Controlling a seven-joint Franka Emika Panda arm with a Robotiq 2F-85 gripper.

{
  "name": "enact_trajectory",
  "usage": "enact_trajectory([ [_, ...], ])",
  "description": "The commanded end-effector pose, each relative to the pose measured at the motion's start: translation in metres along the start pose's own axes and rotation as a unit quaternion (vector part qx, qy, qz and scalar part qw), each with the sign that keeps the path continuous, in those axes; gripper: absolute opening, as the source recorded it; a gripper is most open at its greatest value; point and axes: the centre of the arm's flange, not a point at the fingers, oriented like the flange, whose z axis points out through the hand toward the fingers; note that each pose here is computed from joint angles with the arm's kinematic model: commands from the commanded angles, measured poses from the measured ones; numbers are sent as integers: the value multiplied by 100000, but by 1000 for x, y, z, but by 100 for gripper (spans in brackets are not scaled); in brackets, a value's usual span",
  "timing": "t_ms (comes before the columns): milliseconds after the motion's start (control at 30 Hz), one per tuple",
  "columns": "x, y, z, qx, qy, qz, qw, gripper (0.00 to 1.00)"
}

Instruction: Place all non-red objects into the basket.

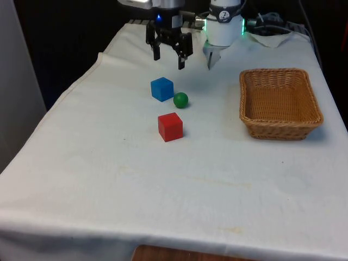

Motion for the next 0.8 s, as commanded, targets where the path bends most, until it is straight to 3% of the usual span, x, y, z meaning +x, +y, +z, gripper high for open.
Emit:
enact_trajectory([
  [0, -2, 0, 1, 992, 238, 378, 99994, 100],
  [167, -2, 2, 11, 1500, 106, 1836, 99972, 100],
  [200, 1, 3, 13, 544, -188, 1705, 99984, 100],
  [233, -2, 2, 13, 1561, 88, 2032, 99967, 100],
  [433, 0, 7, 22, 1702, -65, 3322, 99930, 100],
  [467, 1, 7, 23, 1740, -27, 3431, 99926, 100],
  [500, 2, 8, 26, 811, -254, 3364, 99940, 100],
  [533, 2, 9, 25, 1777, -180, 3638, 99918, 100],
  [767, 6, 17, 30, 1950, -564, 3794, 99907, 100],
])
